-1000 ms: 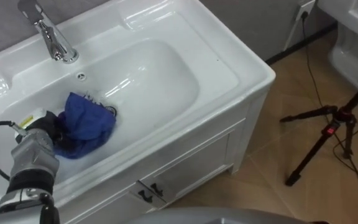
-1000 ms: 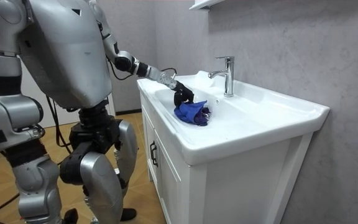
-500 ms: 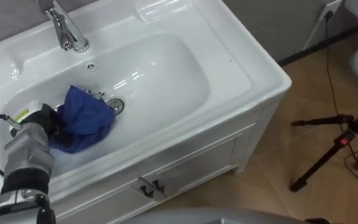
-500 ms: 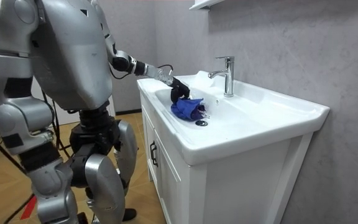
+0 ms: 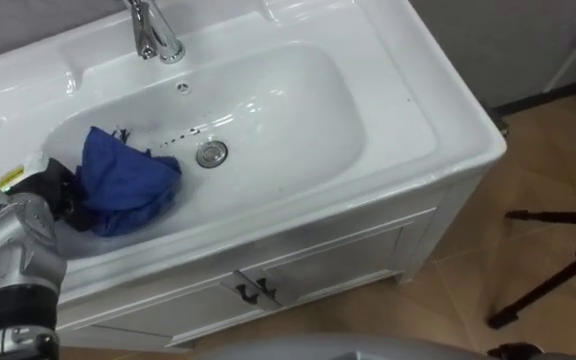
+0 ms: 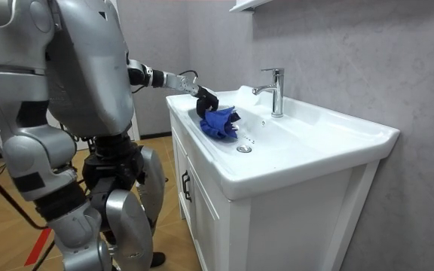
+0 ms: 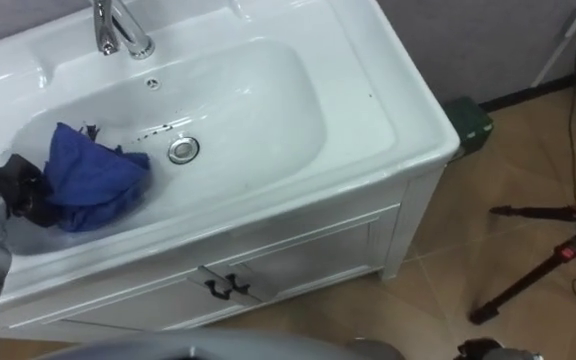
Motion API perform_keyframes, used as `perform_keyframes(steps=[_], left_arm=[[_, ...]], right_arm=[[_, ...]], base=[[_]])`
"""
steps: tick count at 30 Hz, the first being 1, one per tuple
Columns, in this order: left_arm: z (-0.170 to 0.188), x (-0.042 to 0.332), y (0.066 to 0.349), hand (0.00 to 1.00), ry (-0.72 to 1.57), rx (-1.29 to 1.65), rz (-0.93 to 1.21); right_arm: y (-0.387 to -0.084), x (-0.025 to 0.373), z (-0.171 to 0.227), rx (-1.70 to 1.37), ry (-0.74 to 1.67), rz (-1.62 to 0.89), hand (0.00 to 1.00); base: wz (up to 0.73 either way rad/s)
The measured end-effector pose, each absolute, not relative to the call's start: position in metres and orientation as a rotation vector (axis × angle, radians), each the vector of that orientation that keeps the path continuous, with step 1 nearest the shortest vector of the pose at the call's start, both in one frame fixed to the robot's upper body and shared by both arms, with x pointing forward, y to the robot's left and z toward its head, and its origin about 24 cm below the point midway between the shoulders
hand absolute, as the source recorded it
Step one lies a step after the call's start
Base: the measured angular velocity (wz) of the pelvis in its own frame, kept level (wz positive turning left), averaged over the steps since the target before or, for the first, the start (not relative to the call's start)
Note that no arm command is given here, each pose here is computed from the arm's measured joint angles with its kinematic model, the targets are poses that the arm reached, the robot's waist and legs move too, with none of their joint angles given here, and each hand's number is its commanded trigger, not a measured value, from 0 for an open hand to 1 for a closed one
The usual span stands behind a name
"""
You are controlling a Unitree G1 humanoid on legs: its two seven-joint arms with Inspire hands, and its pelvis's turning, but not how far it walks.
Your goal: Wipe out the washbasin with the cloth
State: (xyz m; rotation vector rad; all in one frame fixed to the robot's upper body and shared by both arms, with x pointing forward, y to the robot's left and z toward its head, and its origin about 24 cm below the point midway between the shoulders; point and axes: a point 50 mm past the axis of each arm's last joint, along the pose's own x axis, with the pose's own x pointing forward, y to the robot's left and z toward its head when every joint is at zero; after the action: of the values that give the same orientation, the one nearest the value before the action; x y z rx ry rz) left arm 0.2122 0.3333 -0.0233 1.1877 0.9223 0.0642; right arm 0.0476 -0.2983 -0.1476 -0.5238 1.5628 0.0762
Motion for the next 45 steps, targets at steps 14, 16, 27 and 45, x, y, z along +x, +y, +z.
perform_keyframes(steps=[14,16,27,45], left_arm=[[-0.015,0.216,0.332,1.0,0.893,1.209,0.066],[-0.013,0.215,0.332,1.0,0.883,1.214,0.07],[-0.002,0.211,0.329,1.0,0.768,1.243,0.181],[-0.035,0.211,0.296,1.0,0.632,1.063,0.36]], right_arm=[[-0.3,0.046,-0.148,-0.434,1.541,0.041,0.0],[-0.3,0.046,-0.148,-0.425,1.539,0.035,0.0],[-0.298,0.044,-0.149,-0.442,1.486,-0.018,0.0],[-0.265,-0.017,-0.162,-0.332,1.578,-0.01,0.0]], base=[[0.03],[0.07],[0.03],[-0.09]])
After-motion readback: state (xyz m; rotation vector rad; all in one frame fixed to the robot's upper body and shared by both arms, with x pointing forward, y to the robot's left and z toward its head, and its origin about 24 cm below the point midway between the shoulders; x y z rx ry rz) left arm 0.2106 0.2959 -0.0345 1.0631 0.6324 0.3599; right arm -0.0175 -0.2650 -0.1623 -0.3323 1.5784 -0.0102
